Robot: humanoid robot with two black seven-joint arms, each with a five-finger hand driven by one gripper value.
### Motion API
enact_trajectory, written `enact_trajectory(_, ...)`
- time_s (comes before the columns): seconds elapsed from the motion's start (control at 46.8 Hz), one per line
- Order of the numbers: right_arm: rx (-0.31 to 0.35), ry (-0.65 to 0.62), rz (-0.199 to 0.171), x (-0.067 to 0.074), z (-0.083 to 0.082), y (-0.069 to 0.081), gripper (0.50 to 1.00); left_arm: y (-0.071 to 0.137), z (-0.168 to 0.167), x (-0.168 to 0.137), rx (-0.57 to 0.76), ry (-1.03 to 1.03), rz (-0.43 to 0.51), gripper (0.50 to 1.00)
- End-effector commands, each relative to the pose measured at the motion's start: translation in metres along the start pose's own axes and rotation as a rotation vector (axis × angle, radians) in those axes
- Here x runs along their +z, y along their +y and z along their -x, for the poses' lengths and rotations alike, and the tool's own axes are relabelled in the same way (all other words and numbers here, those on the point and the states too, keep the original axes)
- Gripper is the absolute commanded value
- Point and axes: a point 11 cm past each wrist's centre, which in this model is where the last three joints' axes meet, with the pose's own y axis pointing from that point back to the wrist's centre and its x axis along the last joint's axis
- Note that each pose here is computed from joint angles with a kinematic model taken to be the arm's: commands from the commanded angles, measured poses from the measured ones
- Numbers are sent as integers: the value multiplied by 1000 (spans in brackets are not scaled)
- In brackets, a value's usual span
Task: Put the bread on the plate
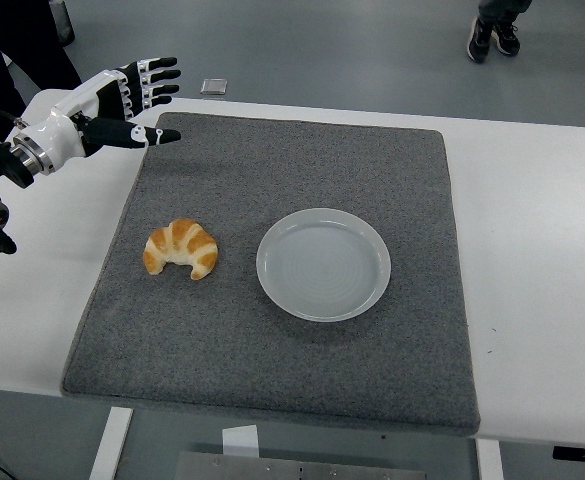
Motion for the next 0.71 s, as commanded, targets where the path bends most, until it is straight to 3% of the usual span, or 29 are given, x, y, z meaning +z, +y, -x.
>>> enact_trajectory(0.0,1,0,0,0,0,0,952,3,0,10,-20,-103,-7,994)
enact_trajectory(0.235,1,0,0,0,0,0,952,14,-1,40,-113,-243,-28,994)
enact_trajectory(0.406,1,0,1,1,0,0,952,18,4,55,-233,-465,-70,994)
enact_trajectory(0.684,-1,0,0,0,0,0,952,23,2,52,-330,-696,-146,994)
